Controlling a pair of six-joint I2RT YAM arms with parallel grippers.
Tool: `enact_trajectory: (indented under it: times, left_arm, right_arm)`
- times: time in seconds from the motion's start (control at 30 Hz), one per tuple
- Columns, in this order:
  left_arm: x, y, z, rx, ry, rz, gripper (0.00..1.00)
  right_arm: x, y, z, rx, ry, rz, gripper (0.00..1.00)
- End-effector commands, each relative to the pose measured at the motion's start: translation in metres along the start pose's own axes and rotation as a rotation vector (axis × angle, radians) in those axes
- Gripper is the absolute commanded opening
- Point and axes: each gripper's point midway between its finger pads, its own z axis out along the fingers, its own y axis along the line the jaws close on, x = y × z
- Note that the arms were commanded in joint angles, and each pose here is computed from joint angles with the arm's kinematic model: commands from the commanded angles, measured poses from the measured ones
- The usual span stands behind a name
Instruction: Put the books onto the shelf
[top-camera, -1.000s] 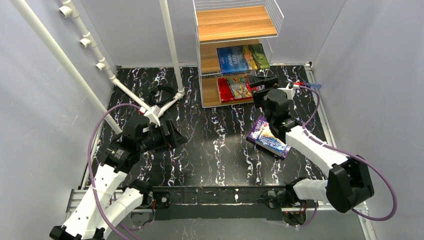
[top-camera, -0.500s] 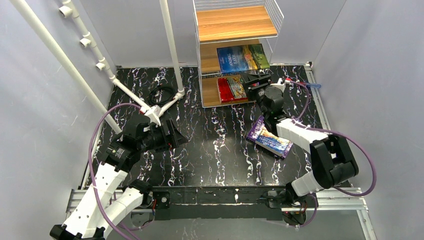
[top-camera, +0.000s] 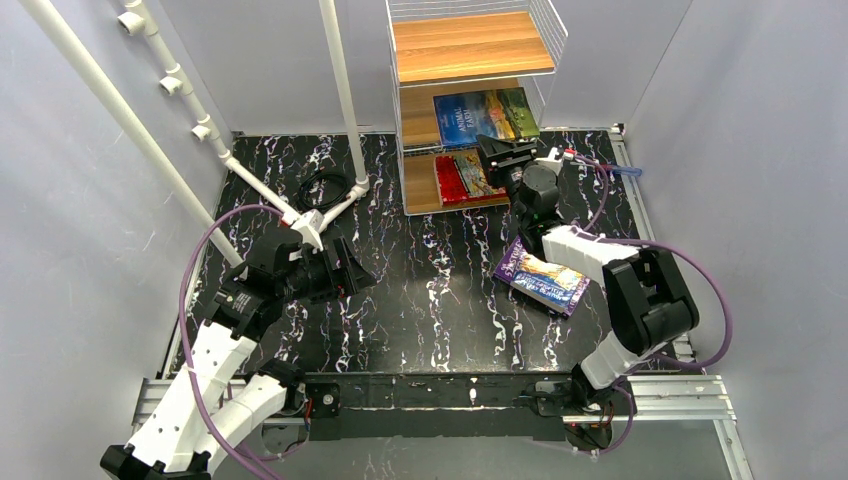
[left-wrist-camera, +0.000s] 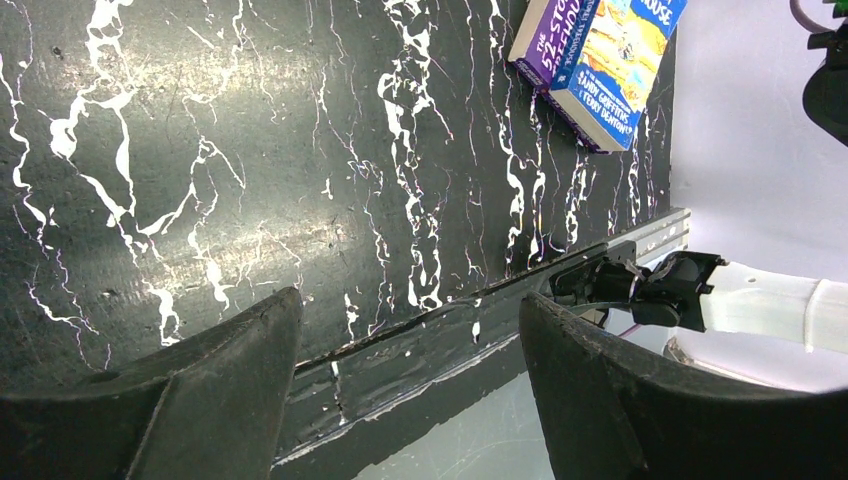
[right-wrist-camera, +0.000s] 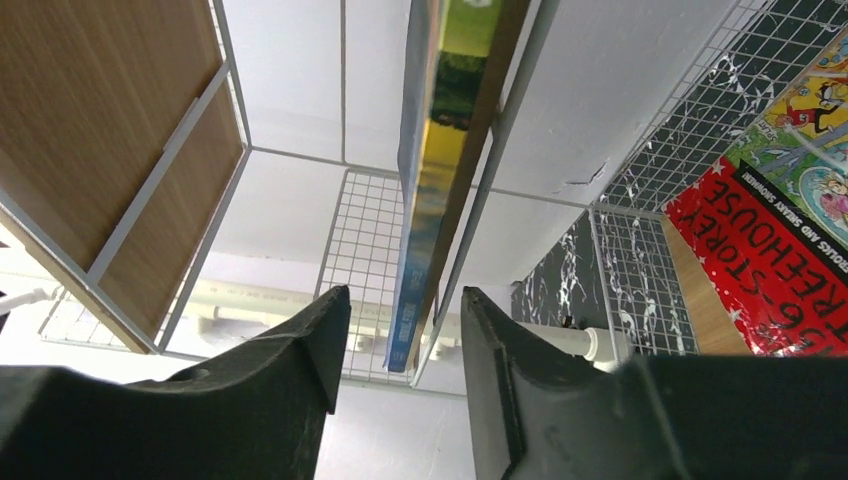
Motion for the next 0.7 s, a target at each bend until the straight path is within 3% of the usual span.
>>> enact_trajectory:
  times: [0.0, 0.3, 0.67]
  left_arm:
    - [-0.0064, -0.0048, -0.0075, 0.004, -0.017, 0.020, 0.77]
    - [-0.0076, -0.0041, -0.0092, -0.005, -0.020, 0.024, 0.77]
    - [-0.0067, -0.0027, -0.0085, -0.008, -0.018, 0.025, 0.77]
  right_arm:
    - [-0.0110, 0.0317, 0.0124, -0.104, -0.055, 0.057, 0.50]
    - [-0.0139, 0.0252, 0.0180, -0.108, -0.079, 0.090, 0.28]
    - [-0.0086, 0.0259, 0.0193, -0.108, -0.051, 0.067, 0.08]
